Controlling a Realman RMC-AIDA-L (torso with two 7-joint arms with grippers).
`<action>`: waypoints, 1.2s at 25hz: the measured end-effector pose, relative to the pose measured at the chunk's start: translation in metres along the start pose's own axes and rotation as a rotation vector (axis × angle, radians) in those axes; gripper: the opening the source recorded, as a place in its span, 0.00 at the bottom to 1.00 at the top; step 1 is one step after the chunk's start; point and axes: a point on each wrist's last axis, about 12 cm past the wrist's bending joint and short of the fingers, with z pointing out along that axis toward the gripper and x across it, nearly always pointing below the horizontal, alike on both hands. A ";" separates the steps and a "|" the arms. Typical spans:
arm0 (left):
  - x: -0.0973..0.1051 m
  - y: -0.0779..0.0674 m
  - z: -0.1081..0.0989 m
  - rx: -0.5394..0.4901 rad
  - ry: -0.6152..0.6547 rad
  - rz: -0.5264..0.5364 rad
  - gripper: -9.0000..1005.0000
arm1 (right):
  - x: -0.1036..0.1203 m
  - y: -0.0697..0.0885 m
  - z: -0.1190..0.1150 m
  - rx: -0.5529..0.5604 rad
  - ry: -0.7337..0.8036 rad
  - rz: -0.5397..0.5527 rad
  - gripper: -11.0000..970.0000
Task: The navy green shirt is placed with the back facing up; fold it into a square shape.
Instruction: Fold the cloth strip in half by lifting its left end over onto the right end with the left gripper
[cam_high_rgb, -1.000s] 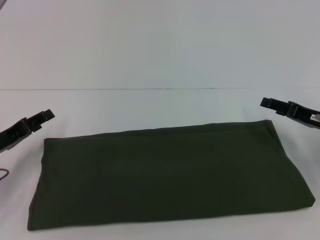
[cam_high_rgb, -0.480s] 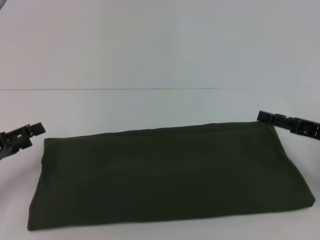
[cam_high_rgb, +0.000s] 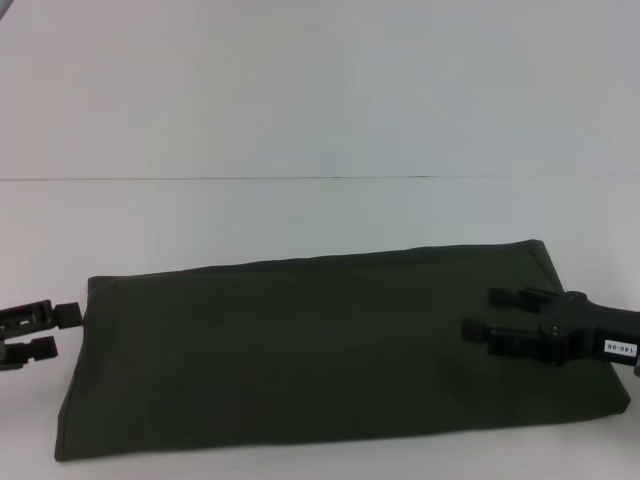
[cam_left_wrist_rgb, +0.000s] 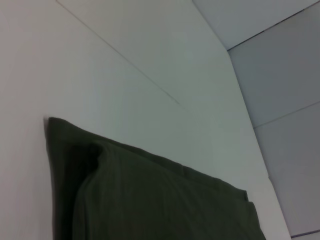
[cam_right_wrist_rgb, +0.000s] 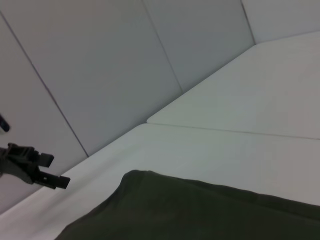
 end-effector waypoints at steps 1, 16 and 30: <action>0.000 0.000 0.001 -0.004 0.011 -0.005 0.90 | 0.001 0.000 0.000 0.001 0.005 -0.002 0.96; -0.010 0.001 0.011 -0.123 0.108 -0.036 0.90 | 0.010 0.011 0.016 -0.063 0.091 -0.150 0.96; -0.032 -0.006 0.023 -0.212 0.121 0.029 0.90 | 0.001 0.020 0.053 -0.145 0.100 -0.399 0.96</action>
